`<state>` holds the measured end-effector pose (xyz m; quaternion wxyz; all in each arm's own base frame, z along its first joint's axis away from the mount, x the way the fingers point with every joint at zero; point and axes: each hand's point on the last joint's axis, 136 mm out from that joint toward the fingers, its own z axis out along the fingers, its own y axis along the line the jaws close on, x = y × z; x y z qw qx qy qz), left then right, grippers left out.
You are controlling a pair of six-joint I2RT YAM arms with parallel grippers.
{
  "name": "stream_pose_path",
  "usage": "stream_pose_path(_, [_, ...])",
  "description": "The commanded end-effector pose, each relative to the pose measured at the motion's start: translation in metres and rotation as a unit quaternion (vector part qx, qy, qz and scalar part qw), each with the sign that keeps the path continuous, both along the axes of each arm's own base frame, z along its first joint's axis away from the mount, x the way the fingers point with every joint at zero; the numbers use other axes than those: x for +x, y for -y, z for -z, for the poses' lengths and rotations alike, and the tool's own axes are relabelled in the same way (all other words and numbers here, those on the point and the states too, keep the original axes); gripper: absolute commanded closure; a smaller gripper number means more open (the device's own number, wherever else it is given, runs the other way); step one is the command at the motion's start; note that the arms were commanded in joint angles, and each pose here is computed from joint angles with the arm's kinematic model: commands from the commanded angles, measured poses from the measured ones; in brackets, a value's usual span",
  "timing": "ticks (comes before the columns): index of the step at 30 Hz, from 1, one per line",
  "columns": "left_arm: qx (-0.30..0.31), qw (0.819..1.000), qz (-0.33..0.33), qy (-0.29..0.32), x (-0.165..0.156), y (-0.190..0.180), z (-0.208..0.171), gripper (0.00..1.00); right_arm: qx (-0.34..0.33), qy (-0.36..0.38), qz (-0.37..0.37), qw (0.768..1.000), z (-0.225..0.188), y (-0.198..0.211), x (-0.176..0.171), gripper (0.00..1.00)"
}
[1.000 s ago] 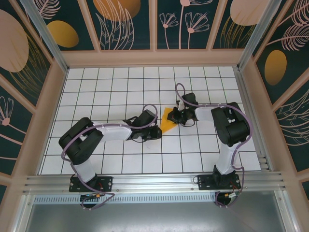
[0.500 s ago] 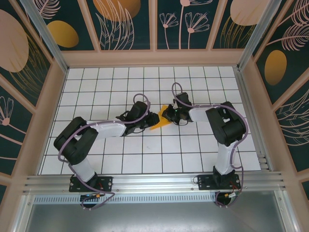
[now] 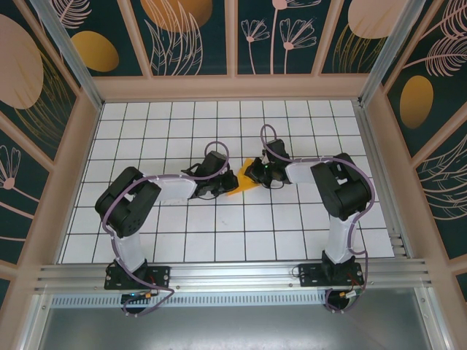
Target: Fold a paper plane with a square sheet of paper (pick it up from the middle)
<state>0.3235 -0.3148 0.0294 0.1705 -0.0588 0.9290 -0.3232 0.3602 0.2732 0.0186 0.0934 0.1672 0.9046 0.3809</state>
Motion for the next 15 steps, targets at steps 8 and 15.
stream_pose_path(8, [0.024, 0.999, 0.024, -0.022, -0.025, -0.018, 0.021, 0.90, -0.032, 0.019, 0.006, 0.999, 0.010, 0.006, 0.003, 0.97])
stream_pose_path(15, [0.029, 0.999, 0.019, -0.030, -0.031, -0.024, 0.036, 1.00, -0.018, 0.074, -0.028, 0.997, -0.024, -0.006, 0.011, 0.97])
